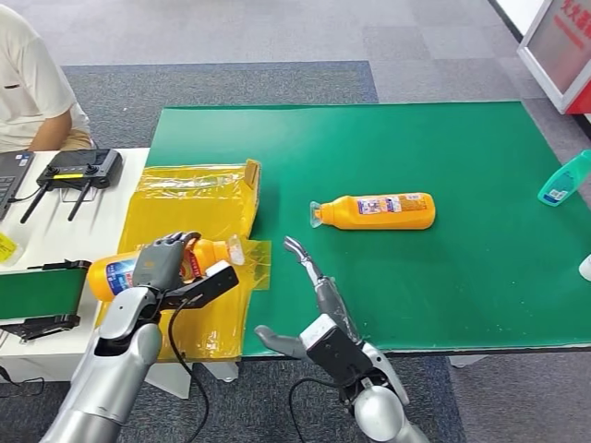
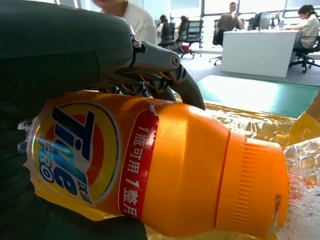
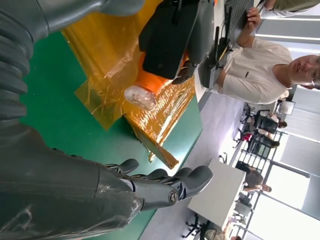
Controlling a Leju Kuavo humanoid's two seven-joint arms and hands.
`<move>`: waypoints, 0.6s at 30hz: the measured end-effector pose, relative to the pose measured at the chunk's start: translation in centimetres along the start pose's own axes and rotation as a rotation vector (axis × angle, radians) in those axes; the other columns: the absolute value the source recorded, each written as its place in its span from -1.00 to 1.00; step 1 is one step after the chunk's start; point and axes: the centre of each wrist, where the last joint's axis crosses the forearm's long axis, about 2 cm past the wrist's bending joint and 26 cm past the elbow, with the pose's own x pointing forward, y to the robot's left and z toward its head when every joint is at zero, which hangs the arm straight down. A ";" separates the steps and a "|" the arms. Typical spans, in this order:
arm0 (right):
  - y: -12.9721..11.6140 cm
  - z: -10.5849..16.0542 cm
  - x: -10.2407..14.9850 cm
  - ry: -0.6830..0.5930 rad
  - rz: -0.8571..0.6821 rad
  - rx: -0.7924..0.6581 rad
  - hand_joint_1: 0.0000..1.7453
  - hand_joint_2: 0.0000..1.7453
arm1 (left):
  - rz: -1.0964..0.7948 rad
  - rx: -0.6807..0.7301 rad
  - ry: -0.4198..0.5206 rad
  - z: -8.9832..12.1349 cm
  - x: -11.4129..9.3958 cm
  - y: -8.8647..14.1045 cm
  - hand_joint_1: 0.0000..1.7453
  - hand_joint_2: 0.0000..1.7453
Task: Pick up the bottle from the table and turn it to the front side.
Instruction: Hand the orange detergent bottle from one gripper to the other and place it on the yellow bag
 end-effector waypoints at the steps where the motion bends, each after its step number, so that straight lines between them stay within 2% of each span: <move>1: 0.0 0.0 0.0 0.000 0.000 0.000 -1.00 1.00 | -0.024 -0.003 -0.002 -0.2 0.2 -0.1 1.00 1.00; 8: -0.1 -0.2 0.0 -0.004 0.003 0.001 -1.00 1.00 | -0.113 0.002 -0.009 -1.4 2.2 -0.1 1.00 1.00; 12: -0.1 -0.2 0.0 -0.005 0.005 -0.001 -1.00 1.00 | -0.133 -0.001 -0.069 -1.8 3.8 -0.3 1.00 1.00; 17: -0.2 -0.2 0.0 -0.005 0.008 -0.006 -1.00 1.00 | -0.143 -0.017 -0.158 -1.6 6.4 -1.6 1.00 1.00; 18: -0.2 -0.2 0.0 -0.005 0.009 -0.007 -1.00 1.00 | -0.145 -0.025 -0.171 -1.5 6.8 -1.9 0.67 1.00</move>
